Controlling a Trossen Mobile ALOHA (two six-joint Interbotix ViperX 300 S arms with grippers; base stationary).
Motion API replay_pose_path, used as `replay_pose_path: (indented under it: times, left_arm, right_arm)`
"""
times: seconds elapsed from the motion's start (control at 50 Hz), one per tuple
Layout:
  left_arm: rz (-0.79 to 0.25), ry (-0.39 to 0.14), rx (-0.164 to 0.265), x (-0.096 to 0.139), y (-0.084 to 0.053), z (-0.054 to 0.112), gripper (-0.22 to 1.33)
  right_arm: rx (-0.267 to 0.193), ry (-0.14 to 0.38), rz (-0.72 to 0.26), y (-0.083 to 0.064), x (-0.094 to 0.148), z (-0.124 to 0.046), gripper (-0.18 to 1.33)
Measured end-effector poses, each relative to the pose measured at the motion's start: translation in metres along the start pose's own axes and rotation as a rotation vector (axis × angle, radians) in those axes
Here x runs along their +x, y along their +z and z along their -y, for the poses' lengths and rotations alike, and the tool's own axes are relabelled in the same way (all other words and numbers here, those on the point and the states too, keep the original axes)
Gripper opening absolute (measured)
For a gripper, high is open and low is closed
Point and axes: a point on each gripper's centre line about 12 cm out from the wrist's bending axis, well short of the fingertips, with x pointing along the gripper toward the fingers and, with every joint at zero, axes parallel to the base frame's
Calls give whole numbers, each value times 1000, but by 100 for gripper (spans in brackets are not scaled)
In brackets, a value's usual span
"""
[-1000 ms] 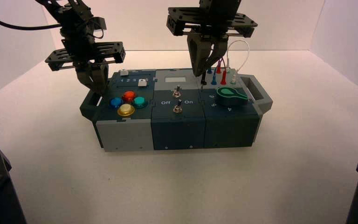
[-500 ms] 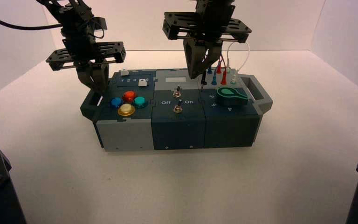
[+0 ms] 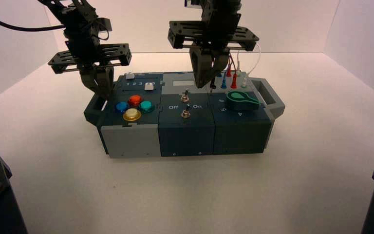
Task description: Flip the top switch off with the right gripper.
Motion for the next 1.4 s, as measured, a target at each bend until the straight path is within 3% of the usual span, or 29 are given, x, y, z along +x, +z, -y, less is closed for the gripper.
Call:
replay_pose_path:
  times: [1.04,1.4]
  left_arm:
    - [0,-1,3,0,0,0,-17]
    - [0,-1,3,0,0,0,-17]
  right_arm:
    - [29,-20,-17,1,17,8,-14]
    - [9,-15,-18,6,22,-2,-14]
